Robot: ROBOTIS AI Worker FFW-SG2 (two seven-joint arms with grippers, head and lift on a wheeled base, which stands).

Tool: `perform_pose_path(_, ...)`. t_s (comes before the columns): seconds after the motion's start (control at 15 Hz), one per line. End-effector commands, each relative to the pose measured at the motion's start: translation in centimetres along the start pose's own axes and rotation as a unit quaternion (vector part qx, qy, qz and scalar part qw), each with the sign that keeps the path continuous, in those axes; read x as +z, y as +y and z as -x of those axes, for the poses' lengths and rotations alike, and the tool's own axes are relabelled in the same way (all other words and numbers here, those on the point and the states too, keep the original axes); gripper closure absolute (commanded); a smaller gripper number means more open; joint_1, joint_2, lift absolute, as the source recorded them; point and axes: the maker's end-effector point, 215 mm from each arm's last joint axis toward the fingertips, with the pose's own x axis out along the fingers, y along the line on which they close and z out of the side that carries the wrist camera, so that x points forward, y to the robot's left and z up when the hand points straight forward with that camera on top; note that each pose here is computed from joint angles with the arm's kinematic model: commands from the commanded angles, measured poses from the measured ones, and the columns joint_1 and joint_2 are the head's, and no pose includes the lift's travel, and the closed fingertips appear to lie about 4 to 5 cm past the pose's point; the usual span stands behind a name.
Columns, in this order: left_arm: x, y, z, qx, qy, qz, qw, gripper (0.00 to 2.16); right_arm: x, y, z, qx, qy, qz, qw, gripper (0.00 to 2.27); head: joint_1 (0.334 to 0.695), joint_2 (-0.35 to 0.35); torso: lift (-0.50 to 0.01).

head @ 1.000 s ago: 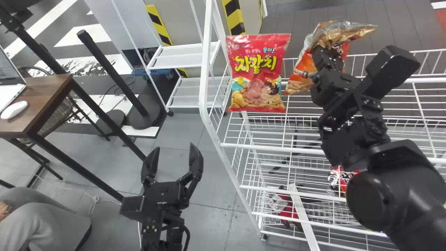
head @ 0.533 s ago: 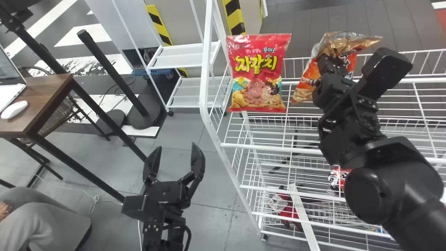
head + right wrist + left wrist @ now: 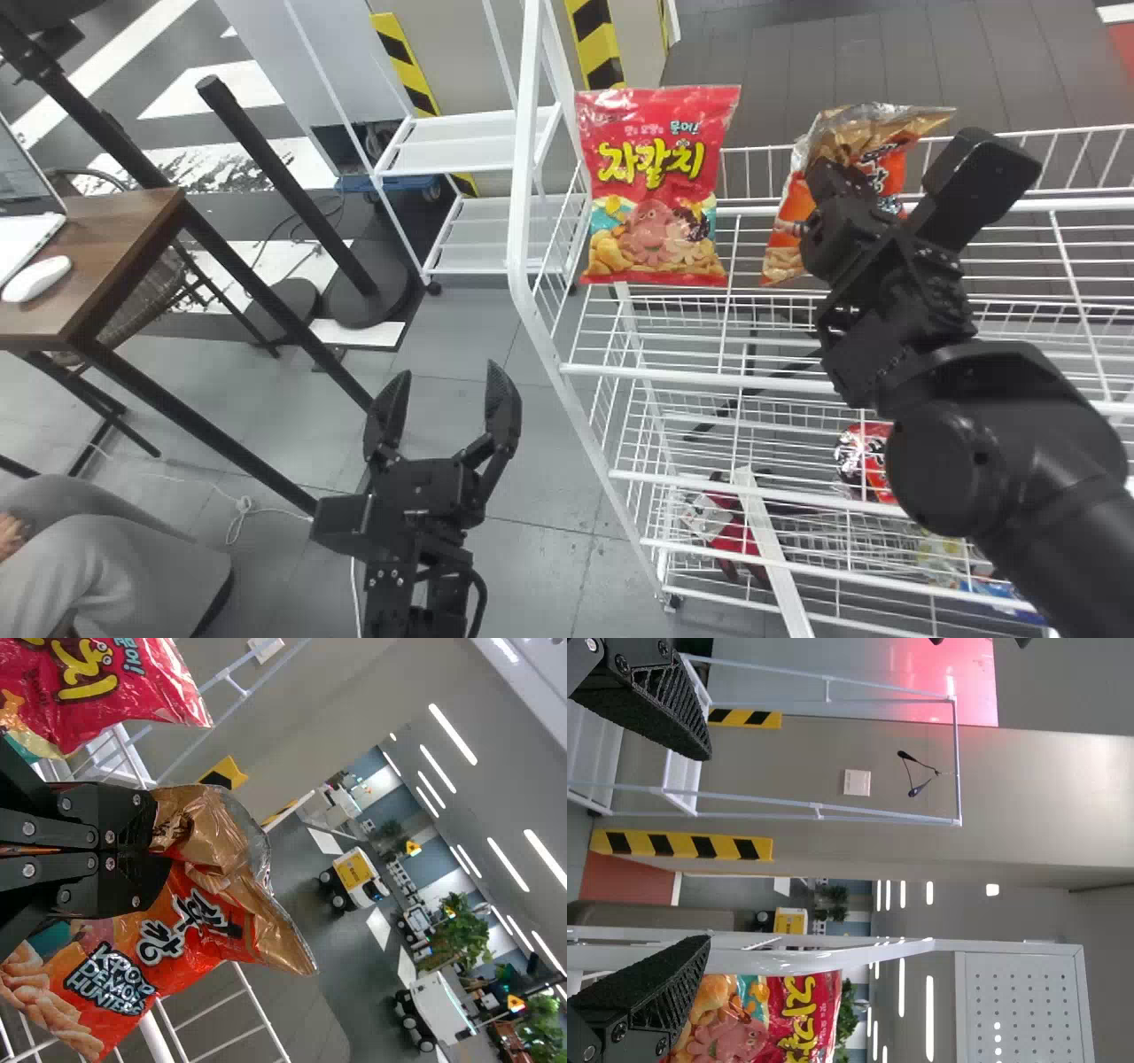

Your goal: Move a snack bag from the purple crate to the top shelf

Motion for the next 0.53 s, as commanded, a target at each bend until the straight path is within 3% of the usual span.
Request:
perform_pose_path(0.0, -0.1, 0.0, 0.0, 0.001, 0.000, 0.000, 1.0000, 0.08, -0.5, 0.4, -0.1, 0.009, 0.008, -0.014, 1.000, 2.20, 0.695, 0.350, 0.000)
perform_pose_path(0.47, -0.3, -0.3, -0.1, -0.001, 0.001, 0.002, 1.0000, 0.08, -0.6, 1.6, -0.3, 0.037, 0.015, -0.040, 0.998, 2.20, 0.695, 0.350, 0.000)
